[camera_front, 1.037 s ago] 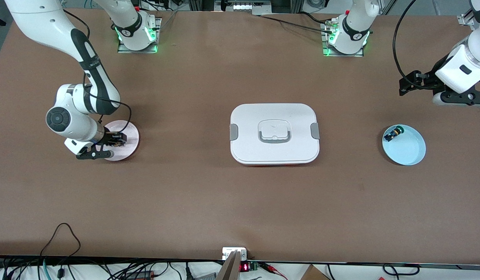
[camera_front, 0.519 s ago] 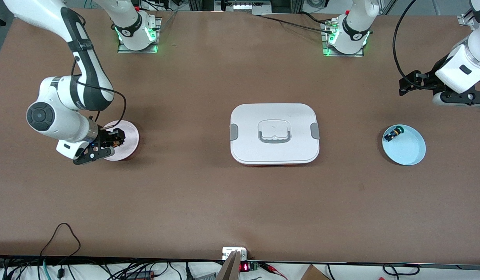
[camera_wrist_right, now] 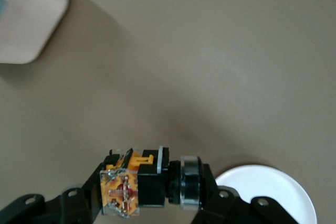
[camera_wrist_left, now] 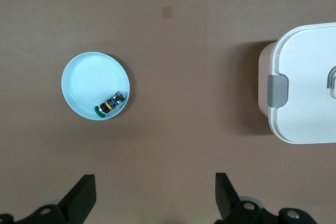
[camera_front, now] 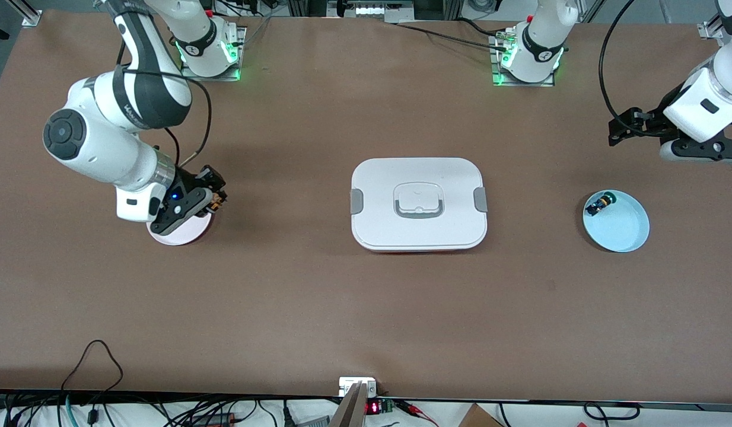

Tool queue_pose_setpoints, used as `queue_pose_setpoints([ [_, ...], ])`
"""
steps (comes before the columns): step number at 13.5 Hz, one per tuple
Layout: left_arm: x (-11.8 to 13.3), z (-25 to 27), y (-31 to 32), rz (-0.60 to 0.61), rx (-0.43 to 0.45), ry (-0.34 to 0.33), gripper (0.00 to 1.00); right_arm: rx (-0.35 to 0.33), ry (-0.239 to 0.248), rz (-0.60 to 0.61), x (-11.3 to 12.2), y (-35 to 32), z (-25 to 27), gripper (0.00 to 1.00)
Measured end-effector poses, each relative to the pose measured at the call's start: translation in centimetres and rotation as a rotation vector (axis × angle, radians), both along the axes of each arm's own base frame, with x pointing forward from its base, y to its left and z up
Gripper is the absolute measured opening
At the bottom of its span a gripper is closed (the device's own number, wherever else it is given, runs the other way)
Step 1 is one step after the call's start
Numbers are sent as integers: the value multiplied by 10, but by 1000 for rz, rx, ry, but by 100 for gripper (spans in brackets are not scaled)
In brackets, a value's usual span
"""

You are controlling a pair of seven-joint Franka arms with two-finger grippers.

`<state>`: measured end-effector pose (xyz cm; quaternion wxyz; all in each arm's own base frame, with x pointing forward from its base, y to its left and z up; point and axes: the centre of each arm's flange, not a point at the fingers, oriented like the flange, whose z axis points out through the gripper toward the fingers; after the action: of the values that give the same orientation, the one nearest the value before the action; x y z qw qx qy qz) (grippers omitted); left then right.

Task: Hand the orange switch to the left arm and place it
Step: 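Lift the orange switch with the right gripper while the left gripper approaches, then carry the switch above the box toward the left gripper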

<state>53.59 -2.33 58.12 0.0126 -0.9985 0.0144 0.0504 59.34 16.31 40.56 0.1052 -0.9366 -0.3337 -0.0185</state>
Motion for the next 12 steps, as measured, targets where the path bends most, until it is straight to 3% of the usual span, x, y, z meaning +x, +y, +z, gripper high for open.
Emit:
queue_pose_setpoints([
  [2,0,0,0,0,0,0,100,95,-24,65,-2,32,18,72],
  [7,-1,-6,-12,-22,-5,28,100,426,-110,252,-14,99,52,72],
  [10,-6,-12,-39,-40,-115,80,100,607,-179,392,-21,122,51,72],
  [12,-10,-11,-53,-28,-254,114,100,764,-242,459,-26,143,48,72],
])
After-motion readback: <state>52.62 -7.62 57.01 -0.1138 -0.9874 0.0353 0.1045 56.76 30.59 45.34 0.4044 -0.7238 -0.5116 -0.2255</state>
